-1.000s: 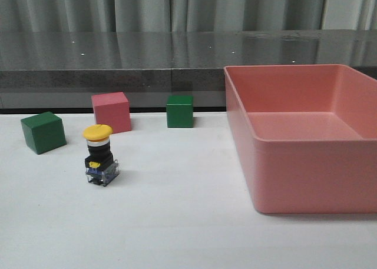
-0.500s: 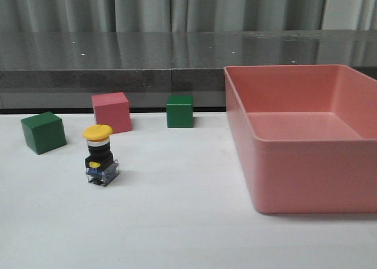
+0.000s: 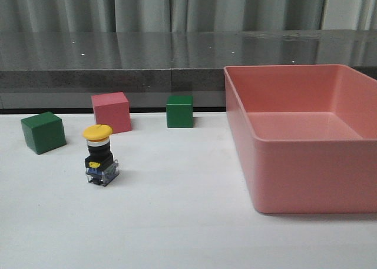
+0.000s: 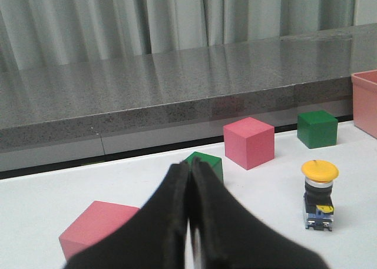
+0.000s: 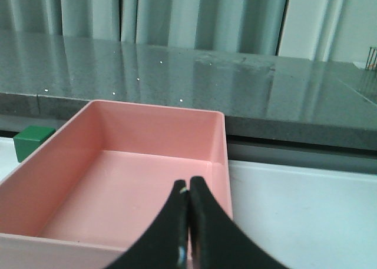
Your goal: Place and stand button with both arms
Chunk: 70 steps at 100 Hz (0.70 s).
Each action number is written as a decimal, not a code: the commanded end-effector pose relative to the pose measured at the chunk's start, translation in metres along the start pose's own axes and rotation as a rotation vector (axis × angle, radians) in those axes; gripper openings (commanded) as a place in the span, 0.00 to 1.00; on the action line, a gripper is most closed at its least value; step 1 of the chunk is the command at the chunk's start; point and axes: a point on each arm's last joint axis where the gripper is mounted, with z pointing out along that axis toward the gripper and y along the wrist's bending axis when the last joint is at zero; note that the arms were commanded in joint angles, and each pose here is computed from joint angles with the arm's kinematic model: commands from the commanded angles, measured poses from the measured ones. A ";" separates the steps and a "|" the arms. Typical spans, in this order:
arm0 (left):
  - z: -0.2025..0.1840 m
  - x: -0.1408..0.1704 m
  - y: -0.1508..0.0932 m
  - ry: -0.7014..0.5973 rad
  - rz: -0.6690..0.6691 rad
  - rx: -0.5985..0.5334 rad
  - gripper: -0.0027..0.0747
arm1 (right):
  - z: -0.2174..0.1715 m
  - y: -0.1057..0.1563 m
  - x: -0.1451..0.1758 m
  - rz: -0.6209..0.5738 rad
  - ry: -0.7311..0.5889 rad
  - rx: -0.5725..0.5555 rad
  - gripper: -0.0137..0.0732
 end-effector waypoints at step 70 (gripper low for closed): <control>-0.001 0.005 -0.001 -0.072 -0.010 -0.006 0.01 | -0.007 0.001 0.010 0.010 -0.125 0.001 0.09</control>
